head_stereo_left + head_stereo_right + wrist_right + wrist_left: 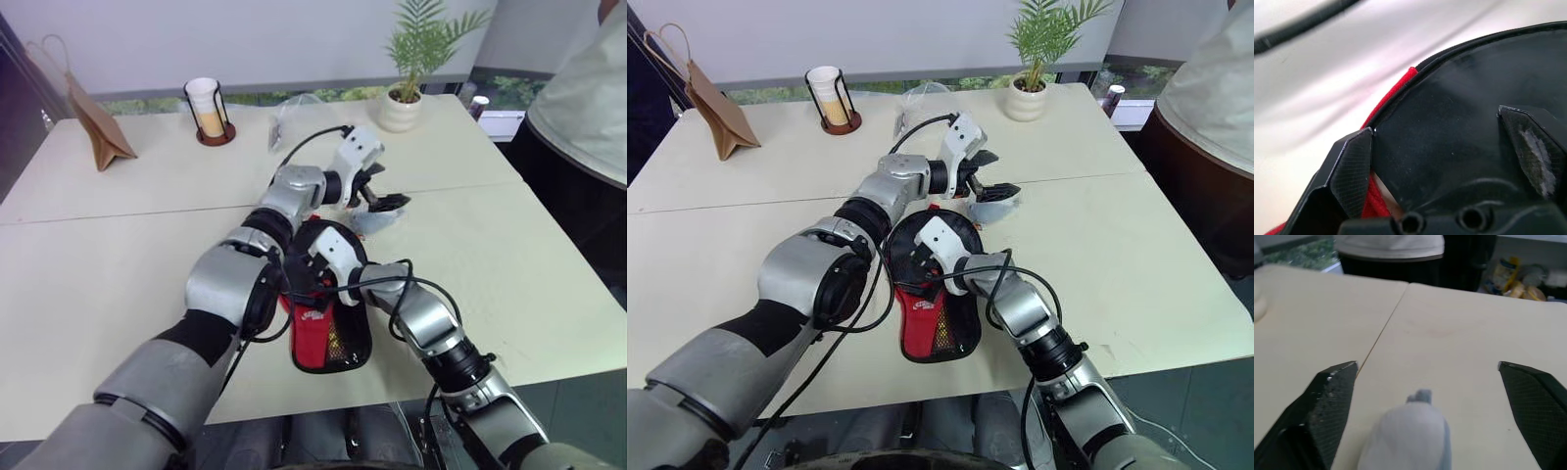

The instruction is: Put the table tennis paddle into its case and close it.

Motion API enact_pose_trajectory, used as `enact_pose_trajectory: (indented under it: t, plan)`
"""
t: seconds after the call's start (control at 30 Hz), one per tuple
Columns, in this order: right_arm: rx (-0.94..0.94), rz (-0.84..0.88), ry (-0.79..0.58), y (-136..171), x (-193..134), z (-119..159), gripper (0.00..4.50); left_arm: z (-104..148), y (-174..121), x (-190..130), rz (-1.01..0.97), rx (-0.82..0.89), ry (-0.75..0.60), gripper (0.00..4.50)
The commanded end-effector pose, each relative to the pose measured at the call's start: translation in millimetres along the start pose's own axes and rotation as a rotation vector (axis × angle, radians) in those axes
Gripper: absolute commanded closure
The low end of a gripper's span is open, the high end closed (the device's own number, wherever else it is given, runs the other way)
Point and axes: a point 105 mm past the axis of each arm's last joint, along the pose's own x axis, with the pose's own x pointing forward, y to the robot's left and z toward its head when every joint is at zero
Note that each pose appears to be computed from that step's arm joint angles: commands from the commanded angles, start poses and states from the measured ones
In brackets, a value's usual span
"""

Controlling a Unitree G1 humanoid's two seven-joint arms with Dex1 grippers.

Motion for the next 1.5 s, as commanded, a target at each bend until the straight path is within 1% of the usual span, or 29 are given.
enact_pose_trajectory:
  t: [0.03, 0.07, 0.17, 0.27, 0.4, 0.47, 0.57, 0.7, 0.77, 0.83, 0.9, 1.0, 1.1, 1.17, 1.33, 1.5]
  plan:
    - [0.097, -0.006, 0.129, -8, -2, -38, 0.0, 16, 10, -9, 0.026, 0.09, -0.021, 0.04]
    - [0.091, -0.015, 0.101, -14, -6, -28, 0.0, 20, 17, -15, 0.056, 0.102, -0.033, 0.04]
    - [0.062, -0.033, 0.05, -27, -16, -8, 0.0, 28, 32, -29, 0.118, 0.111, -0.062, 0.04]
    - [0.02, -0.043, 0.0, -38, -28, 15, 0.0, 31, 49, -52, 0.165, 0.139, -0.066, 0.04]
    - [-0.026, -0.053, -0.038, -46, -39, 36, 0.0, 23, 61, -80, 0.182, 0.181, -0.027, 0.04]
    - [-0.058, -0.056, -0.058, -51, -48, 47, 0.0, 15, 64, -94, 0.159, 0.184, 0.0, 0.04]
    - [-0.108, -0.048, -0.095, -55, -63, 65, 0.0, -2, 60, -111, 0.098, 0.216, 0.048, 0.04]
    - [-0.142, -0.055, -0.117, -63, -89, 86, 0.0, -18, 48, -120, -0.003, 0.222, 0.069, 0.04]
    - [-0.155, -0.082, -0.128, -72, -107, 98, 0.0, -28, 35, -121, -0.077, 0.222, 0.066, 0.04]
    - [-0.188, -0.149, -0.113, -89, -124, 103, 0.0, -40, 21, -117, -0.122, 0.232, 0.059, 0.04]
    - [-0.23, -0.211, -0.07, -106, -136, 101, 0.0, -48, 8, -111, -0.145, 0.24, 0.051, 0.04]
    - [-0.295, -0.26, 0.033, -126, -147, 83, 0.0, -59, -8, -101, -0.148, 0.227, 0.043, 0.04]
    - [-0.402, -0.234, 0.129, -137, -152, 62, 0.0, -67, -19, -94, -0.146, 0.218, 0.049, 0.04]
    - [-0.432, -0.217, 0.17, -144, -152, 51, 0.0, -71, -22, -90, -0.135, 0.208, 0.053, 0.04]
    - [-0.447, -0.164, 0.204, -154, -141, 35, 0.0, -81, -24, -89, -0.112, 0.188, 0.08, 0.04]
    - [-0.462, -0.128, 0.202, -158, -126, 29, 0.0, -97, -30, -93, -0.126, 0.161, 0.133, 0.04]
